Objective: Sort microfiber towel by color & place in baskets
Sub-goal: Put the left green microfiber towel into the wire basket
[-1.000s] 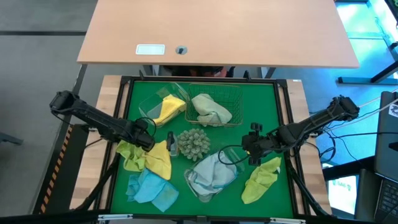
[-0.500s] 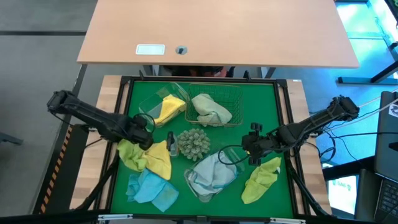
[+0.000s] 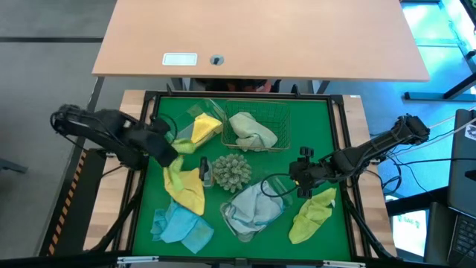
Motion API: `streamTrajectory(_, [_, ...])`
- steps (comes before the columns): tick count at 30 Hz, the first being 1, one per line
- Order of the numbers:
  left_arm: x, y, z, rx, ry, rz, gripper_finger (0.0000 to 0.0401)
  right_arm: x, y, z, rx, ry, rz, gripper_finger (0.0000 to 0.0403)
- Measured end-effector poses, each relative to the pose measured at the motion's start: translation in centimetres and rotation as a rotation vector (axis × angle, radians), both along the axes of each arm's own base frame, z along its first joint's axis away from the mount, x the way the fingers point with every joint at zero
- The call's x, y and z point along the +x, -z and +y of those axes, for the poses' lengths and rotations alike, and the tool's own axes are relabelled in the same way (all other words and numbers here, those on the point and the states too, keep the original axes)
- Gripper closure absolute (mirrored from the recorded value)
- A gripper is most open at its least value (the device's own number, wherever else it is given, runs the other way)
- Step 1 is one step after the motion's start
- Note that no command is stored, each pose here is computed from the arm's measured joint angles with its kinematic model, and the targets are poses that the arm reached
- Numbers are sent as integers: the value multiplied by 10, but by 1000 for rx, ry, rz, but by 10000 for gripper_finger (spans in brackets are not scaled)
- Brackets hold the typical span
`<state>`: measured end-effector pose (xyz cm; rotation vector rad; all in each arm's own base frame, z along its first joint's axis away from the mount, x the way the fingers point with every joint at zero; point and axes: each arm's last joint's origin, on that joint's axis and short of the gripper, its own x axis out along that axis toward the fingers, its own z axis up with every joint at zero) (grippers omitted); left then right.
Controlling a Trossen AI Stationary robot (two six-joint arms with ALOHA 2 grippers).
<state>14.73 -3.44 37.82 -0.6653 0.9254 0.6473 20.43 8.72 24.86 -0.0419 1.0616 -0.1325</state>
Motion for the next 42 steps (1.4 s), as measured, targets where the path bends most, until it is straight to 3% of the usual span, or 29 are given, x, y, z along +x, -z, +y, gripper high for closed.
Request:
streamTrajectory(11, [-6, -76, 10, 258, 7, -406, 401, 3, -1, 1, 13, -3, -30, 231])
streamTrajectory(17, [14, -97, 12, 388, 48, -587, 401, 3, -2, 1, 12, -8, -34, 231])
streamTrajectory(22, [44, -105, 20, 473, 85, -654, 401, 3, -2, 2, 6, -21, -35, 231])
streamTrajectory(33, [127, -100, 67, 504, 232, -825, 401, 3, -2, 2, 6, -23, -37, 231])
streamTrajectory(42, [193, -42, 128, 422, 268, -694, 401, 3, -2, 2, 6, -23, -37, 231])
